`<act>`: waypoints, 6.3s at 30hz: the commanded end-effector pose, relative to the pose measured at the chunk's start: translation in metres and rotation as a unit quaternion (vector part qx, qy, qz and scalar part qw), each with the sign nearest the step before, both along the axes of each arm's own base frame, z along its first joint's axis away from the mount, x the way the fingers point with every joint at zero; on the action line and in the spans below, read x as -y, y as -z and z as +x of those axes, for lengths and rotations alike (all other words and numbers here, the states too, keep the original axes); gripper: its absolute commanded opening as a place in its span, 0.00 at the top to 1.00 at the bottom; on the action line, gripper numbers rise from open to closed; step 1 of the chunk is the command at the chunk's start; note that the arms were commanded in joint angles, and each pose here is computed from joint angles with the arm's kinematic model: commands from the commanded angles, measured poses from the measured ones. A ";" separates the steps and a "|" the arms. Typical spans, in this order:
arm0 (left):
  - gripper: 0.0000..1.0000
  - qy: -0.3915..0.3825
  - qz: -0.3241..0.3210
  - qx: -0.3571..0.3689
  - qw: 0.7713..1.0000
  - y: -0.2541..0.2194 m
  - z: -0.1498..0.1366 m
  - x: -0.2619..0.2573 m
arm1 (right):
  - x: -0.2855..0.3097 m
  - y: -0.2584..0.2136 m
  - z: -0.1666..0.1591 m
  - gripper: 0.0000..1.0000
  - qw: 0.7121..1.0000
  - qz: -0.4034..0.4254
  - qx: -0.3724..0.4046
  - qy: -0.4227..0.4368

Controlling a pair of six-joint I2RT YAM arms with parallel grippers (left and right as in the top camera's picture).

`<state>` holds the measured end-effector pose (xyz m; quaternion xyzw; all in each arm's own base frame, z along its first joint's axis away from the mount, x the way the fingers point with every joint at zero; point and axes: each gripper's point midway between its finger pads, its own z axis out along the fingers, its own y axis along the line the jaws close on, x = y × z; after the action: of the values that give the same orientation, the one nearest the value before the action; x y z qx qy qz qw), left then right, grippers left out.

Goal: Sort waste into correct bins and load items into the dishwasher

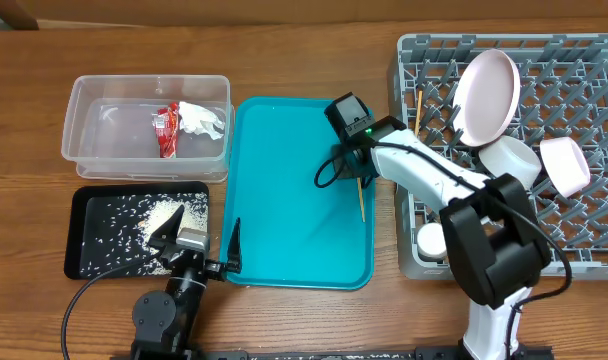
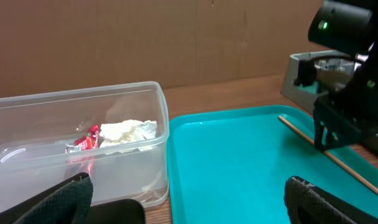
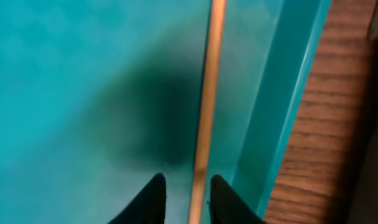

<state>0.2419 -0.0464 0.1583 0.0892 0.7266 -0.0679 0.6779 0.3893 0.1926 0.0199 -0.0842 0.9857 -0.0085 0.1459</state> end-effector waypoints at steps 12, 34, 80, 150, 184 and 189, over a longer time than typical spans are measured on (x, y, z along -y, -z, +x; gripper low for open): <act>0.00 0.005 0.006 0.004 1.000 0.000 -0.001 0.001 | -0.007 -0.015 -0.022 0.96 0.998 0.034 -0.041 0.032; 0.00 0.005 0.006 0.004 1.000 0.000 -0.001 0.001 | -0.012 -0.024 -0.021 0.52 0.999 0.048 -0.010 -0.017; 0.00 0.005 0.006 0.004 1.000 0.000 -0.001 0.001 | 0.109 -0.128 0.026 0.61 0.991 -0.020 0.108 0.074; 0.00 0.005 0.006 0.004 1.000 0.000 -0.001 0.001 | 0.149 -0.157 -0.151 0.00 0.811 0.195 0.552 0.003; 0.00 0.005 0.006 0.004 1.000 0.000 -0.001 0.001 | 0.148 -0.155 -0.148 0.00 0.799 0.196 0.568 -0.001; 0.00 0.005 0.006 0.004 1.000 0.000 -0.001 0.001 | 0.148 -0.155 -0.148 0.00 0.799 0.196 0.568 -0.001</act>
<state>0.2419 -0.0464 0.1583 0.0892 0.7266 -0.0679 0.6779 0.2416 0.0434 0.1763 -0.0324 0.7092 0.1364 0.6910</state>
